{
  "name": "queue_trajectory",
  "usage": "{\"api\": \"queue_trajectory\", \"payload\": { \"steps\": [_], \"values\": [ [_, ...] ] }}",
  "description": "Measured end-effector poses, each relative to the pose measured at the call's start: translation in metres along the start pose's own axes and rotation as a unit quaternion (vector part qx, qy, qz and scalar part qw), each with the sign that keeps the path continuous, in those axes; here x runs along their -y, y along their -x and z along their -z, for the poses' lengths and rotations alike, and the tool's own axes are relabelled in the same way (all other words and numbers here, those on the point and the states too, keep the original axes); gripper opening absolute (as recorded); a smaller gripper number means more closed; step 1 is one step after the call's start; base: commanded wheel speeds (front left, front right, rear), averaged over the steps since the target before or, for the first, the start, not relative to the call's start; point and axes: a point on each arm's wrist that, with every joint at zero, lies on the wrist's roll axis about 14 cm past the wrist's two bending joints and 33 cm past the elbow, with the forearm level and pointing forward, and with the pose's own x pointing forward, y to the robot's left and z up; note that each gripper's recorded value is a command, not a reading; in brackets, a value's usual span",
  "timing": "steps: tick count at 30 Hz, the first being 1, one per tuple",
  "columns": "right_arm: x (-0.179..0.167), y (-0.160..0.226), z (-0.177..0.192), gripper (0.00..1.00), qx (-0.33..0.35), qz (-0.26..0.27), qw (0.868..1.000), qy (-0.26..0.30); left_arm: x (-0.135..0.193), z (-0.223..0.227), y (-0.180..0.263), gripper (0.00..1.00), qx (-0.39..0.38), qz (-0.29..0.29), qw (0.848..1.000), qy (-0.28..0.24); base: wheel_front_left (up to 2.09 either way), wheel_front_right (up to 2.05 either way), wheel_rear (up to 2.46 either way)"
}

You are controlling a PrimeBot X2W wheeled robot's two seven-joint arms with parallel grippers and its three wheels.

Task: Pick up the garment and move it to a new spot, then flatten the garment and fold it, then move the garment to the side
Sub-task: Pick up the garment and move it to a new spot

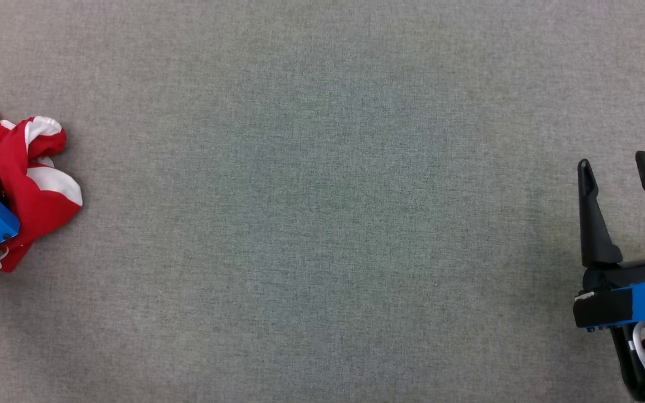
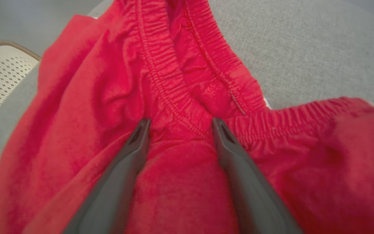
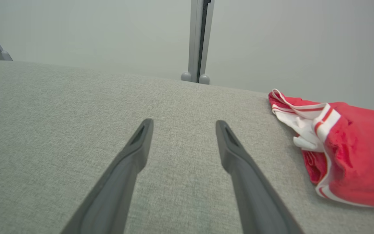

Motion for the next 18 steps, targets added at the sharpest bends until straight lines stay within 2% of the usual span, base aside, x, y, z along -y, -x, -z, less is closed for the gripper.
{"api": "queue_trajectory", "payload": {
  "steps": [2,3,4,5,9,12,18],
  "values": [
    [-0.001,0.001,-0.002,1.0,0.001,-0.001,1.0,0.0,0.002,0.003,0.0,1.0,-0.014,0.004,1.0,-0.002,0.0,0.0,0.0],
    [-0.001,0.002,-0.002,1.0,0.001,-0.001,1.0,0.0,0.002,0.004,0.001,0.38,-0.018,0.005,1.0,-0.002,0.0,0.0,0.0],
    [0.0,0.003,-0.004,1.0,0.003,0.0,1.0,0.001,0.003,0.005,0.001,0.23,-0.02,0.005,1.0,0.001,0.0,0.0,0.0],
    [0.001,0.004,-0.005,1.0,0.004,0.001,1.0,0.001,0.003,0.005,0.002,0.0,-0.02,0.007,1.0,0.001,0.0,0.0,0.0],
    [0.004,0.009,-0.011,1.0,0.01,0.007,1.0,0.003,0.006,-0.002,0.005,0.0,-0.001,0.011,1.0,-0.006,0.0,0.0,0.0],
    [0.007,0.014,-0.018,1.0,0.019,0.012,1.0,0.0,0.01,-0.02,0.01,0.0,0.042,0.017,0.999,-0.012,0.0,0.0,0.0],
    [0.01,0.03,-0.033,1.0,0.04,0.023,0.999,-0.011,0.031,-0.092,0.033,0.0,0.172,0.044,0.984,-0.036,0.0,0.0,0.0]
  ]
}}
